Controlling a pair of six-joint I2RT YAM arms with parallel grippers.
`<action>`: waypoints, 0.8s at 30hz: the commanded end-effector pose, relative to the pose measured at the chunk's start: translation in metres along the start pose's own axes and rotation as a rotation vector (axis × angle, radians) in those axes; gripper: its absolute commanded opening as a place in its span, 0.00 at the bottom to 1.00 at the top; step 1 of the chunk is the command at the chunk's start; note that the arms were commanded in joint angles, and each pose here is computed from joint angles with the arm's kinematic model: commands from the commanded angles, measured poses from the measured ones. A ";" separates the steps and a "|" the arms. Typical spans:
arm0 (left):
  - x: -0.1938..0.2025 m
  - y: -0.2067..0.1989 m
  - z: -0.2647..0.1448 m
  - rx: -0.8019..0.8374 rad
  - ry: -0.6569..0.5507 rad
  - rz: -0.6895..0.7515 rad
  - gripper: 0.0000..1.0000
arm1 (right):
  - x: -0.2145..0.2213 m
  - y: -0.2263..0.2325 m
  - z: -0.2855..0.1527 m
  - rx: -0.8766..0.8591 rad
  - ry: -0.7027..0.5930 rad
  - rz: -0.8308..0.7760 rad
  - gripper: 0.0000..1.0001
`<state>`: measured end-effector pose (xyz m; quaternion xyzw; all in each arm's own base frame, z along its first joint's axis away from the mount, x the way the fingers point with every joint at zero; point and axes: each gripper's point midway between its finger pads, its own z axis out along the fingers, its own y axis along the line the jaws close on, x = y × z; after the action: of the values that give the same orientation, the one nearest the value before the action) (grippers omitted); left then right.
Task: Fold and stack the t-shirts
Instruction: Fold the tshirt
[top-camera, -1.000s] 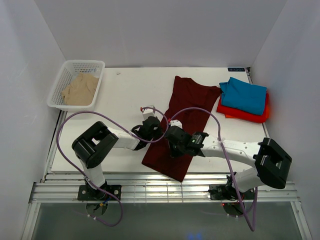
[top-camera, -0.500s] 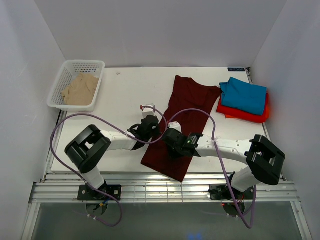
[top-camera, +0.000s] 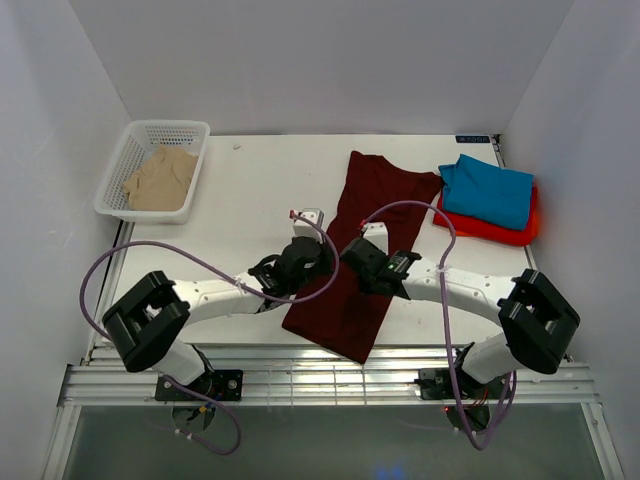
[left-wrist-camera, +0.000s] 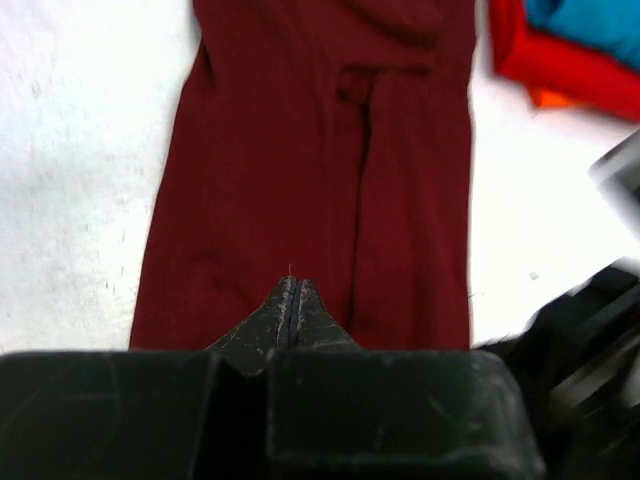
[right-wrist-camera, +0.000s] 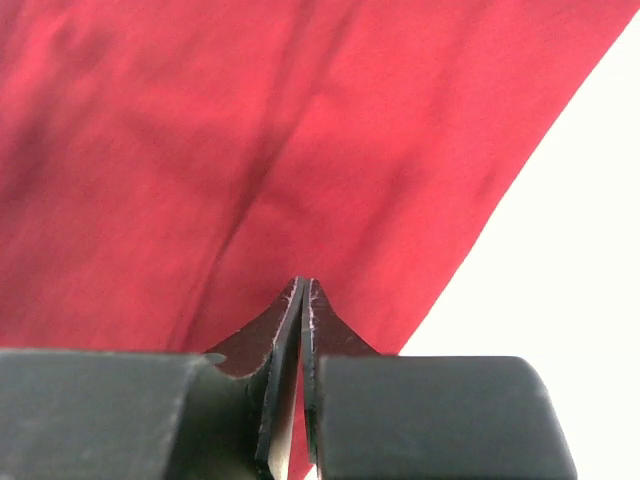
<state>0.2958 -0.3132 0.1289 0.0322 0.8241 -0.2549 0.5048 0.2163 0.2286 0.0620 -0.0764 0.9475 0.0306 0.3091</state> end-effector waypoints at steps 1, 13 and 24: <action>0.047 0.001 -0.002 0.028 0.121 0.042 0.00 | -0.021 -0.027 0.007 0.100 -0.063 0.029 0.08; 0.104 0.010 -0.014 0.010 0.229 0.063 0.00 | -0.113 -0.058 0.061 0.146 -0.170 0.040 0.08; 0.131 0.024 -0.021 -0.027 0.289 0.043 0.00 | -0.147 -0.066 0.128 0.174 -0.117 0.010 0.08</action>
<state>0.2301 -0.3116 0.0239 0.0859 0.8850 -0.2250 0.3984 0.3948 0.1860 0.0364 -0.0306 0.9350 -0.0528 0.3492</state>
